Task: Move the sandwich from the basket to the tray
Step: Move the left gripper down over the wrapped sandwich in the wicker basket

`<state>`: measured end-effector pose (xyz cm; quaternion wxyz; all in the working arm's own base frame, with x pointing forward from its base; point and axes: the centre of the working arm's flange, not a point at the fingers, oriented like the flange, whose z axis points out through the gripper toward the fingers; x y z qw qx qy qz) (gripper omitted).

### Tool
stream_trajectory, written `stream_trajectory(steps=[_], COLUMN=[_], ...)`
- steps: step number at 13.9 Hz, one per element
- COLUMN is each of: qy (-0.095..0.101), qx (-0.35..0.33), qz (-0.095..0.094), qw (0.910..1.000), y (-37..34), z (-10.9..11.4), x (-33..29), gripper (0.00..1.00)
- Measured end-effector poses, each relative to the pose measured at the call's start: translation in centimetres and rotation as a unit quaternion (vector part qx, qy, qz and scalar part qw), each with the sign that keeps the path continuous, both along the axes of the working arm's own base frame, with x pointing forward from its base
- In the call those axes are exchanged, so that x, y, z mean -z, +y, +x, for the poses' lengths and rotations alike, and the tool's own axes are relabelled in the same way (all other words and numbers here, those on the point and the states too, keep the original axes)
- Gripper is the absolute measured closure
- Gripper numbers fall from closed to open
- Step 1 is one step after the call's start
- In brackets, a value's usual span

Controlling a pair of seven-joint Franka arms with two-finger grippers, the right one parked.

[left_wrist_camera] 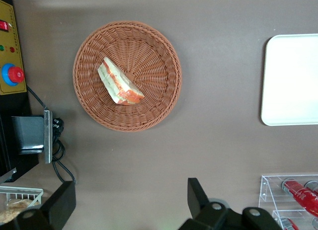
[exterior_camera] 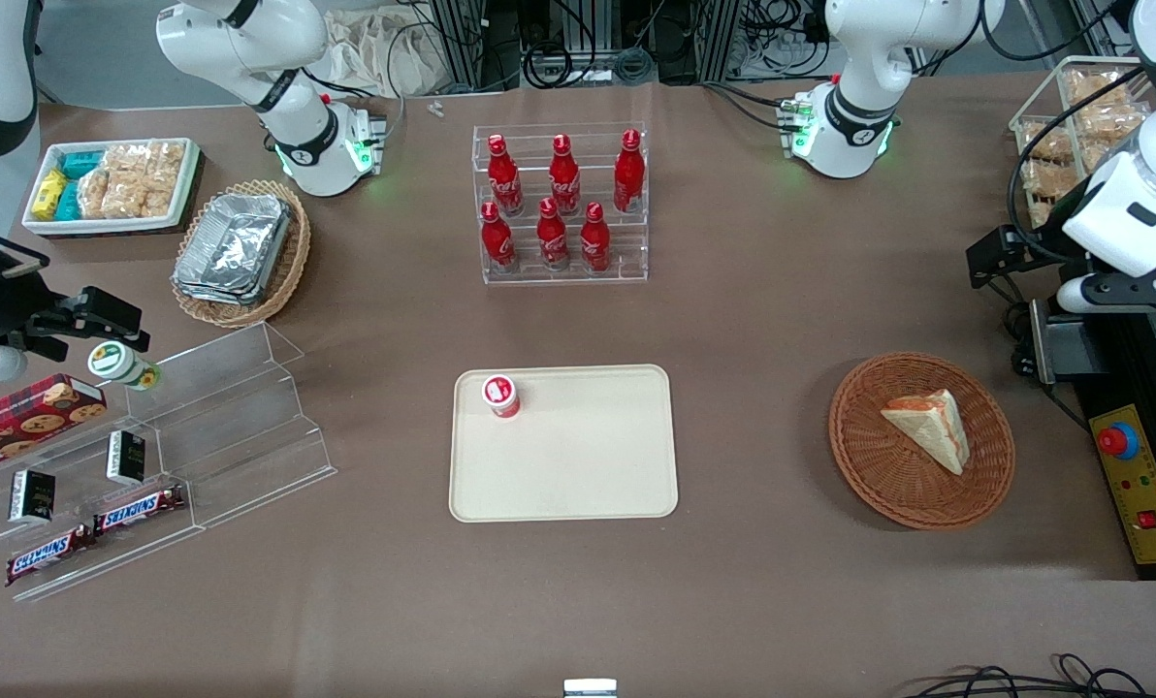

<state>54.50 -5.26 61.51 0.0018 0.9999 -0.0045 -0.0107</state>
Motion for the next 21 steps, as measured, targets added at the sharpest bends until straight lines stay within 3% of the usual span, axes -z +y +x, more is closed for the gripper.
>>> stream_trajectory(steps=[13,16,21], qy=[0.009,0.004,0.012], qx=[-0.070,-0.096,-0.167], qz=[0.003,0.003,-0.005], qw=[0.9975,0.9954,0.9859], y=[1.4,2.6,6.3], z=[0.3,1.6,3.6], x=[1.1,5.2,15.4], gripper=[0.00,0.00,0.00])
